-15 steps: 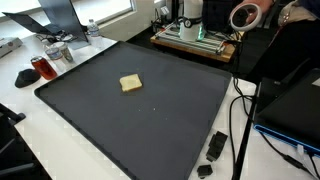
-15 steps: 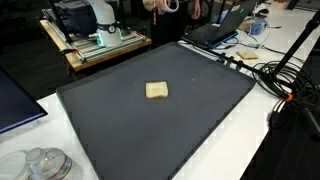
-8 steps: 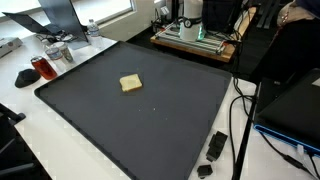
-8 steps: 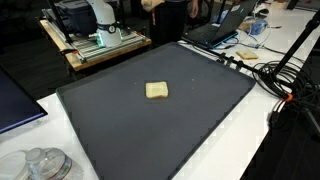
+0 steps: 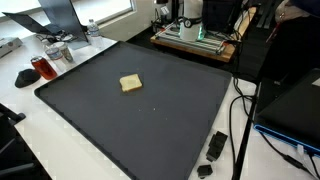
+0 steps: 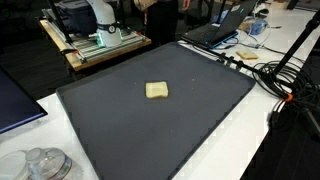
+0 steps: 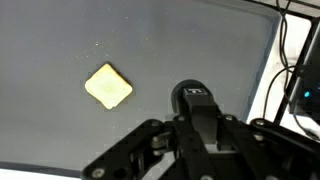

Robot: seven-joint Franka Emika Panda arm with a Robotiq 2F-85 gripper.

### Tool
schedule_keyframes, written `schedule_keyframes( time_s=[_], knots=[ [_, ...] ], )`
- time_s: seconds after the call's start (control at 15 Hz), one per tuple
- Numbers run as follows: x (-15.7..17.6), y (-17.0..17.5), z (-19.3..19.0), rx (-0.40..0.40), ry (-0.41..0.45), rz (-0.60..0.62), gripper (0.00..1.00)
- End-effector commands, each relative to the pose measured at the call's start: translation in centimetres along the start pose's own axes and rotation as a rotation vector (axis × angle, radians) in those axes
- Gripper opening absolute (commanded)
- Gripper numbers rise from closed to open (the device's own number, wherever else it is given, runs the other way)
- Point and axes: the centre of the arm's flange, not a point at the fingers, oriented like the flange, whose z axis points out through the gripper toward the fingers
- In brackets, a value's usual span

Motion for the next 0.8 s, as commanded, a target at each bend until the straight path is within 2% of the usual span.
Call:
schedule_keyframes(
  time_s=[0.0, 0.2, 0.47, 0.73],
  knots=[
    [6.1, 5.2, 4.8, 0.089, -0.031, 0.091, 0.05],
    [8.8, 9.4, 9.9, 0.127, -0.016, 0.192, 0.05],
    [10.5, 13.8, 16.7, 0.163, 0.011, 0.331, 0.05],
    [10.7, 15.2, 21.1, 0.154, 0.05, 0.515, 0.05]
  ],
)
